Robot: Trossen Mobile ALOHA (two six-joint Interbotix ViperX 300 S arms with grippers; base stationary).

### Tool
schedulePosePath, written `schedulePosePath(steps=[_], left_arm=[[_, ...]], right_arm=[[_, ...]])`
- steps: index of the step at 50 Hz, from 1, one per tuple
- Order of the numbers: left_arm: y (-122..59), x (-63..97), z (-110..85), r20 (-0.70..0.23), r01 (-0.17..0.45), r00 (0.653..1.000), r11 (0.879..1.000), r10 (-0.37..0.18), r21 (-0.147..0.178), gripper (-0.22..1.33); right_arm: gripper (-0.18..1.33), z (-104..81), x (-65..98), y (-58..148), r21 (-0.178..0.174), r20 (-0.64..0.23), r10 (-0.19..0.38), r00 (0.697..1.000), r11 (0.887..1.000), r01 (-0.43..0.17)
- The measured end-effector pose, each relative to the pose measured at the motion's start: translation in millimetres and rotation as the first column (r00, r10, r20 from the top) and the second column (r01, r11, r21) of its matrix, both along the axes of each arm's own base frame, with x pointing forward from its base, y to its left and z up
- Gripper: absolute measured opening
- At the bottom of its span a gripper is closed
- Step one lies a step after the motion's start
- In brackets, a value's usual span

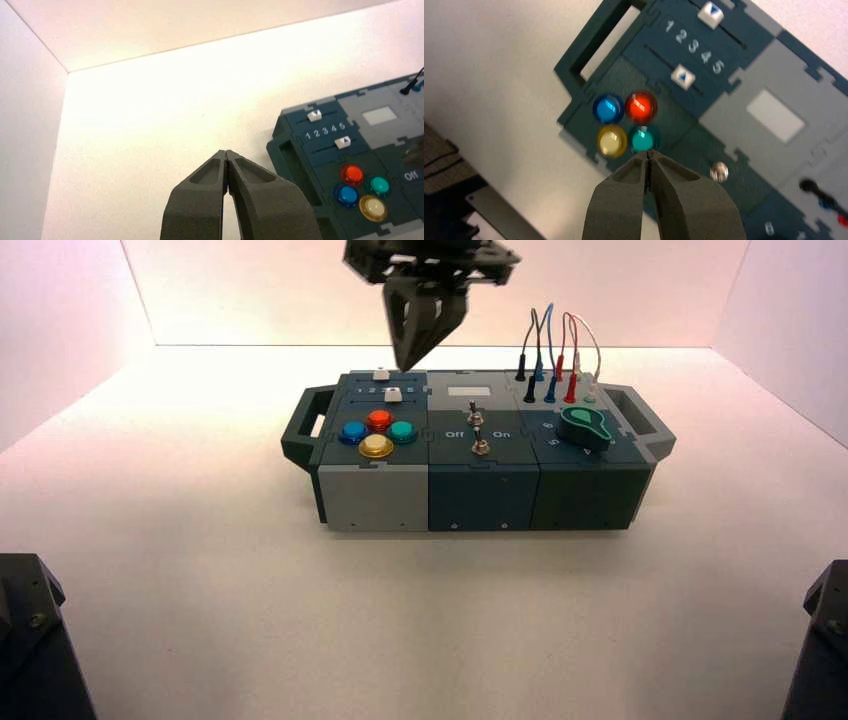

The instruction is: Move the bottom slider to position 5.

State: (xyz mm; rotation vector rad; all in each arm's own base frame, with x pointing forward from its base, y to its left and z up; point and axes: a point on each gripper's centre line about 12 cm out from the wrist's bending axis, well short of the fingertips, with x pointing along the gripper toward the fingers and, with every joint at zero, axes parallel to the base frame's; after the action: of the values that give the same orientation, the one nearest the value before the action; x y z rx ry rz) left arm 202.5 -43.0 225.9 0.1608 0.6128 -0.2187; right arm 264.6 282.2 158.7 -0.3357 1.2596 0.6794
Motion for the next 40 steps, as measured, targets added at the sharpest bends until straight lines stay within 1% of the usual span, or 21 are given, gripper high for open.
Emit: schedulePosePath(steps=[4, 6, 11, 16, 28, 36, 40], left_arm=[[-0.7, 3.7, -3.9, -0.034, -0.001, 0.999, 1.000, 0.001, 0.008, -0.16], [-1.1, 5.2, -4.7, -0.043, -0.001, 0.999, 1.000, 0.001, 0.010, -0.16], [-2.4, 12.0, -12.5, -0.100, -0.001, 0.995, 1.000, 0.004, 0.024, -0.16], [-3.5, 16.9, -15.9, -0.131, -0.001, 0.991, 1.000, 0.005, 0.031, -0.16], [-4.0, 19.2, -15.3, -0.135, -0.001, 0.991, 0.999, 0.005, 0.032, -0.16], [-3.9, 18.7, -15.8, -0.141, -0.002, 0.990, 0.999, 0.006, 0.032, -0.16], [-3.7, 18.4, -15.2, -0.140, -0.002, 0.990, 0.999, 0.006, 0.033, -0.16]], right_arm=[[-0.14, -6.1, 7.5, 8, -0.006, -0.018, -0.005, 1.000, 1.000, 0.005], [-0.14, -10.4, 9.4, 11, -0.014, -0.029, -0.005, 1.000, 1.000, 0.004], [-0.14, -19.2, 14.3, 17, -0.032, -0.055, -0.005, 0.998, 0.999, 0.003], [-0.14, -23.4, 19.1, 23, -0.033, -0.073, -0.009, 0.997, 0.999, 0.007], [-0.14, -27.3, 30.6, 36, -0.022, -0.075, -0.013, 0.997, 1.000, 0.011], [-0.14, -32.0, 37.0, 43, -0.026, -0.080, -0.012, 0.997, 1.000, 0.010], [-0.14, -37.9, 40.5, 45, -0.033, -0.088, -0.015, 0.996, 0.999, 0.012]])
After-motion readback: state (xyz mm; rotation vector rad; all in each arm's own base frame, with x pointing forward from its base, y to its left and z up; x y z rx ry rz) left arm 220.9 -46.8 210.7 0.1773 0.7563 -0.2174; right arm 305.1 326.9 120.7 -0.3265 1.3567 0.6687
